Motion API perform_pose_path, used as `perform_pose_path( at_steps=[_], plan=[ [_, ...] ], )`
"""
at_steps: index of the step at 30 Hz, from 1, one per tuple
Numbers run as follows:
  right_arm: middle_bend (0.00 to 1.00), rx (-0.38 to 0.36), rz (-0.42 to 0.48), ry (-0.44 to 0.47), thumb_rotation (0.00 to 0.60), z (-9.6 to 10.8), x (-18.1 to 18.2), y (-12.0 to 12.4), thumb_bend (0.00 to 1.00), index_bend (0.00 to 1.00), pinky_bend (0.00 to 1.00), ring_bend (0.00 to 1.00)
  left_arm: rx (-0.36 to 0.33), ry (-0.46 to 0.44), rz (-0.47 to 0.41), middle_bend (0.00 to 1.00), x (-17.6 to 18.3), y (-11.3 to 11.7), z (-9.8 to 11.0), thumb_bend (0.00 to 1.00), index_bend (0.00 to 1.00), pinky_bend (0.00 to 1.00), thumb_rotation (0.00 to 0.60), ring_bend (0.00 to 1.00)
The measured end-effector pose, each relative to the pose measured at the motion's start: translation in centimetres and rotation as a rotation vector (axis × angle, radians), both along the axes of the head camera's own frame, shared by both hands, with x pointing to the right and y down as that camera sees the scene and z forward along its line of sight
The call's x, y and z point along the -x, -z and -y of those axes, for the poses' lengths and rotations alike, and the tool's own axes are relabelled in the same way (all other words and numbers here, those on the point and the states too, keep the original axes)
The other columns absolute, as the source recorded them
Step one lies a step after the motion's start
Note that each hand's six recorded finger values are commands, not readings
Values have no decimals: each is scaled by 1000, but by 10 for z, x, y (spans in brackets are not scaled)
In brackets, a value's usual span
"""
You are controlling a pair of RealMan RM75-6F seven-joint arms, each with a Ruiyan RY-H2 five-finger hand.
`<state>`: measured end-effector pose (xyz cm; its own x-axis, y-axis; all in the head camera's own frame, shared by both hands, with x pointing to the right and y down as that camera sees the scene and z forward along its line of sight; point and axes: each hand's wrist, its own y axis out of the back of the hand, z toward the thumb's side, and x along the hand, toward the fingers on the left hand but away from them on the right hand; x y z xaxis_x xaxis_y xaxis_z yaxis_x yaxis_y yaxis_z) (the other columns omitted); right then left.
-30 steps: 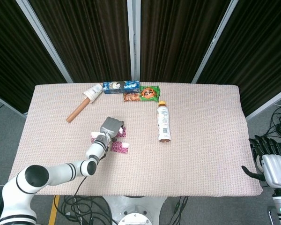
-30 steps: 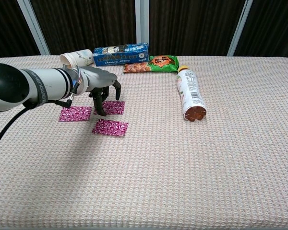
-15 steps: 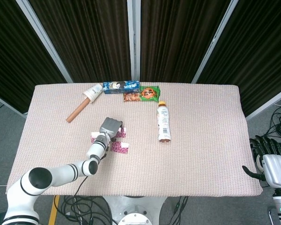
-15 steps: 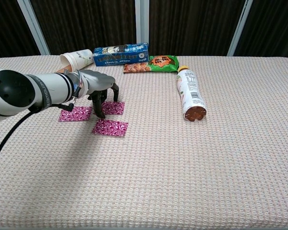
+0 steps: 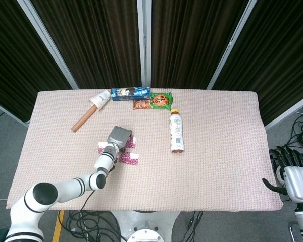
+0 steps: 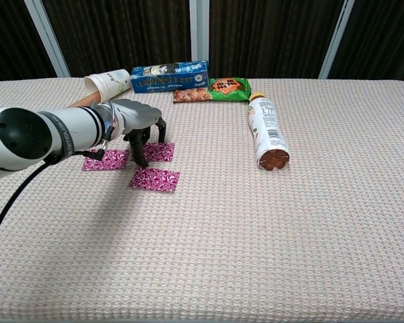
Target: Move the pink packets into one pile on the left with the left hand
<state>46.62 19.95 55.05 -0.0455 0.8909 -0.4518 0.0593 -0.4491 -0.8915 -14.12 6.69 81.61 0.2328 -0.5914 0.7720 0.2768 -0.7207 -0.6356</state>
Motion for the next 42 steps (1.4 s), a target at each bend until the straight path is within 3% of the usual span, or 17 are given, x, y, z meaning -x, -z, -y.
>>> perform_pose_path(
  at_steps=[14, 25, 42],
  plan=[
    [80, -8, 2, -1, 497, 0, -1, 2, 106, 146, 0, 0, -46, -1, -21, 850, 0, 17, 11, 244, 493, 892, 600, 817],
    [80, -10, 16, 19, 501, 0, 5, 2, 104, 146, 0, 0, -80, 27, -11, 850, 21, 37, 18, 245, 485, 892, 600, 816],
    [81, 0, 46, 55, 502, 0, 17, -4, 104, 146, 0, 0, -39, 129, 76, 850, 94, 33, -11, 244, 474, 892, 600, 816]
  ],
)
